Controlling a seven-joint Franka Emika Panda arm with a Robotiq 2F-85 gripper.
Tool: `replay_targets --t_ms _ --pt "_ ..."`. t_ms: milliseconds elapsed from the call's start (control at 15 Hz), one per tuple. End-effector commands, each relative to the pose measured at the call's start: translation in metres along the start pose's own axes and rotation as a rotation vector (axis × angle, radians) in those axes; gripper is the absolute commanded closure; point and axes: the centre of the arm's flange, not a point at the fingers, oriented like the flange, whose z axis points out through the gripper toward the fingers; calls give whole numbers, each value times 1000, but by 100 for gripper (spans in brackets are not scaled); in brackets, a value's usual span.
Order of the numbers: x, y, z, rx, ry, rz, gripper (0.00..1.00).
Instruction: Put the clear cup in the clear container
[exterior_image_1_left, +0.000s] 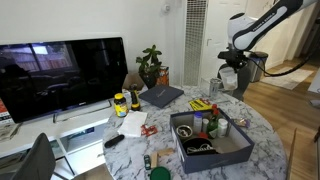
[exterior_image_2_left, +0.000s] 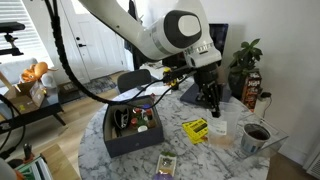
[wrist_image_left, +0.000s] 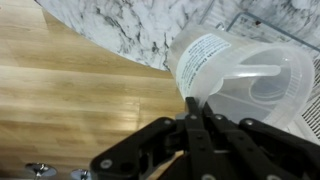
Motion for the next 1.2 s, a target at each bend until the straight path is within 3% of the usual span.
replay_targets --t_ms 0,467,1133 --pt "5 -18 -5 34 -25 70 99" --pt "6 -62 2 62 -27 130 99" --pt "18 -73 37 3 -47 182 99"
